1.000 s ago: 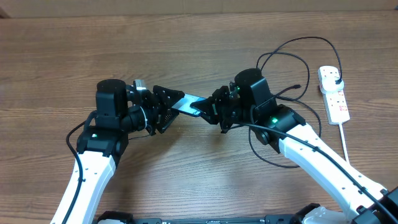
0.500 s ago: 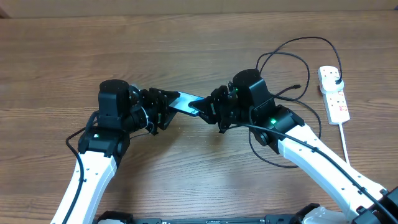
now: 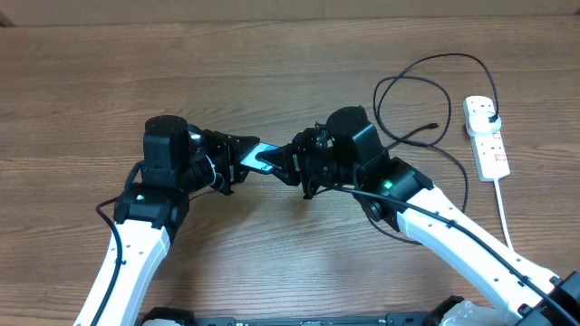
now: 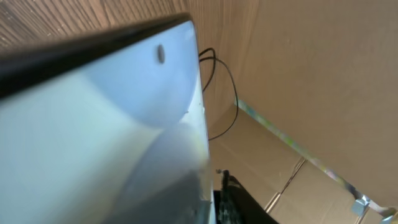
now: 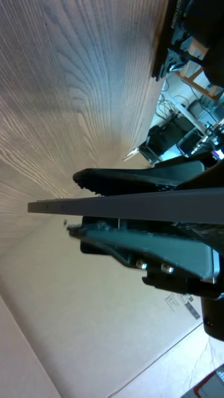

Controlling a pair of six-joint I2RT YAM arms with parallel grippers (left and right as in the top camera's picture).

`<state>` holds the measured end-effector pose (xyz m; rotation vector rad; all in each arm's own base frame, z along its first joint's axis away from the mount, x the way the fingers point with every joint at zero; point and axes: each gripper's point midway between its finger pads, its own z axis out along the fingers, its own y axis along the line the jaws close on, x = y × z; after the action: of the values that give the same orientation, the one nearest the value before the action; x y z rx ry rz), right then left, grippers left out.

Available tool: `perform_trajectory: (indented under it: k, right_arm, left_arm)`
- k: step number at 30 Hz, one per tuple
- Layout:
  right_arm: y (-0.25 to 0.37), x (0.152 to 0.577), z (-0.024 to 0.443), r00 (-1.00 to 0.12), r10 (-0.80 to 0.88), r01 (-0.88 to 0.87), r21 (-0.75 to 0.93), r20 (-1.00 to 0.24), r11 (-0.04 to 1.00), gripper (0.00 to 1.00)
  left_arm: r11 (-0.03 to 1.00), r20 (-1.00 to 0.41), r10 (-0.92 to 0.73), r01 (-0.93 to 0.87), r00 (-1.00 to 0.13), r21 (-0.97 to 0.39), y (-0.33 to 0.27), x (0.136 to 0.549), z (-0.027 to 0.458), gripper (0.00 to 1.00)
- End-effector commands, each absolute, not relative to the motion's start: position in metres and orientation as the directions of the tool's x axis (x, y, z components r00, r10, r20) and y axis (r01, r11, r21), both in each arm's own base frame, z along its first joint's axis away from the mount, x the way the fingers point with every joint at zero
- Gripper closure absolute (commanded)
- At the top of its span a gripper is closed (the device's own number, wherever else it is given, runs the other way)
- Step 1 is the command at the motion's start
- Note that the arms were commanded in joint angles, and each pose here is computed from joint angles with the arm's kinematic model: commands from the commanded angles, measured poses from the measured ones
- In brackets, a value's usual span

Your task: Plug charger to phone and switch on socket

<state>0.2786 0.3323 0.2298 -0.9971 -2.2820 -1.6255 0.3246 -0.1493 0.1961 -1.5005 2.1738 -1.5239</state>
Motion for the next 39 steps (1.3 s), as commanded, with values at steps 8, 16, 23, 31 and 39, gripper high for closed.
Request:
perform_trajectory:
  k: [8, 16, 23, 31, 39]
  right_arm:
    - [0.332, 0.28, 0.236, -0.761, 0.423, 0.6, 0.781, 0.492, 0.171, 0.96]
    - [0.331, 0.279, 0.234, -0.756, 0.428, 0.607, 0.776, 0.495, 0.175, 0.75]
    - [0.28, 0.328, 0.196, -0.761, 0.648, 0.363, 0.823, -0.009, 0.437, 0.46]
    - [0.178, 0.361, 0.171, -0.666, 0.575, 0.317, 0.517, -0.475, 0.795, 0.26]
    - [0.074, 0.387, 0.176, -0.591, 0.675, 0.547, 0.395, -0.442, 0.738, 0.31]
  left_arm:
    - [0.014, 0.444, -0.733, -0.664, -0.516, -0.748, -0.153, 0.323, 0.195, 0.87]
    - [0.009, 0.394, -0.795, -0.659, -0.461, -0.752, -0.141, 0.332, 0.189, 0.96]
    - [0.158, 0.186, -0.873, -0.621, -0.451, -0.767, -0.116, 0.341, 0.168, 0.96]
    - [0.315, 0.249, -0.772, -0.691, -0.586, -0.651, -0.132, 0.311, 0.121, 0.96]
    - [0.265, 0.459, -0.525, -0.65, -0.717, -0.712, -0.183, 0.318, 0.11, 0.96]
